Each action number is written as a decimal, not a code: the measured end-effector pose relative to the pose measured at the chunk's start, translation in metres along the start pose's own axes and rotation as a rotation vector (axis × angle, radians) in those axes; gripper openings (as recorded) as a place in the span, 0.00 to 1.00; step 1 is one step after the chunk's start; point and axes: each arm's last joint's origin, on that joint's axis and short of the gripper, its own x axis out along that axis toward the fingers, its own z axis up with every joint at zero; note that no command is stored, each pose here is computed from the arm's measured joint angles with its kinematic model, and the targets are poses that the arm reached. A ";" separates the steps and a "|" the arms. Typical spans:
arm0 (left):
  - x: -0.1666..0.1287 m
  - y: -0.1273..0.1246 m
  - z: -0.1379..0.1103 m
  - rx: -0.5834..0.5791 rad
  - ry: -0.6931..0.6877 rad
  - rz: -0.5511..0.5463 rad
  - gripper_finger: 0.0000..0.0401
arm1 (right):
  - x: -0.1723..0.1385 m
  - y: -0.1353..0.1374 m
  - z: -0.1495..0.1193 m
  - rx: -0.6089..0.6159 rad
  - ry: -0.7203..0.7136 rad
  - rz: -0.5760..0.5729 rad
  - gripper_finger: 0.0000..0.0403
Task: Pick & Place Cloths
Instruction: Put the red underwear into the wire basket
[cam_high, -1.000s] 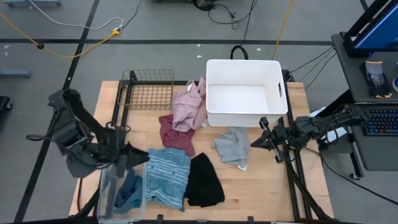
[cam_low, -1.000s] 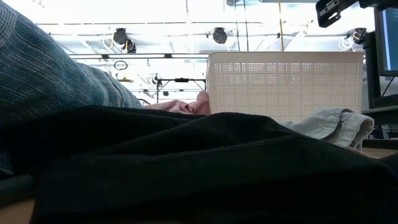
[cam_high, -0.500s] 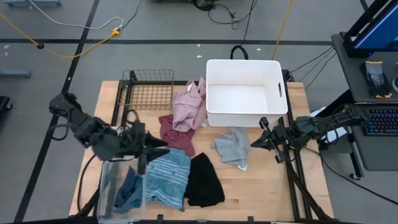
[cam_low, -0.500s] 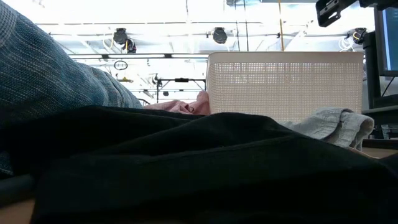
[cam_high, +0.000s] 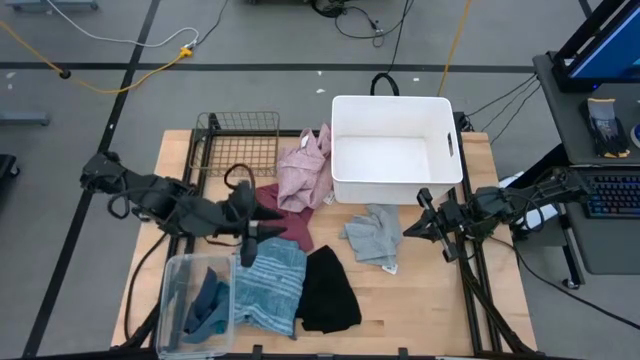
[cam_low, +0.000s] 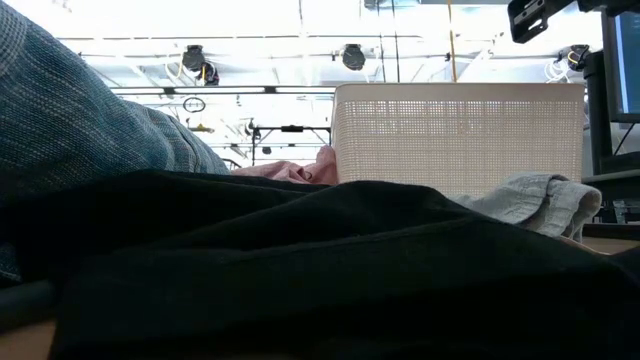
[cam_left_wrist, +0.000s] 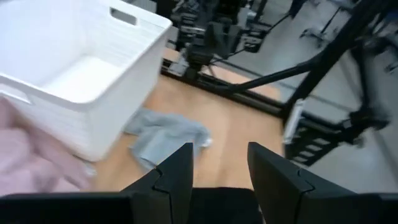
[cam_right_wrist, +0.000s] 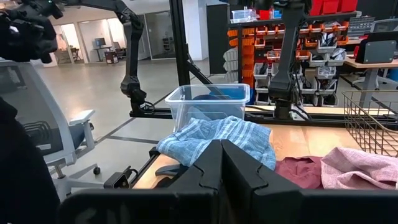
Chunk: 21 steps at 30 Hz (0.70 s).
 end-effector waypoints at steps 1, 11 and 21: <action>0.001 0.003 0.001 0.030 0.001 0.013 0.38 | 0.000 0.000 0.000 0.000 0.000 0.000 0.00; 0.022 0.039 0.003 0.179 0.115 0.190 0.38 | 0.000 0.000 0.000 0.000 -0.003 -0.003 0.00; 0.048 0.076 -0.003 0.182 0.305 0.360 0.38 | 0.000 0.000 0.000 0.000 -0.005 -0.003 0.00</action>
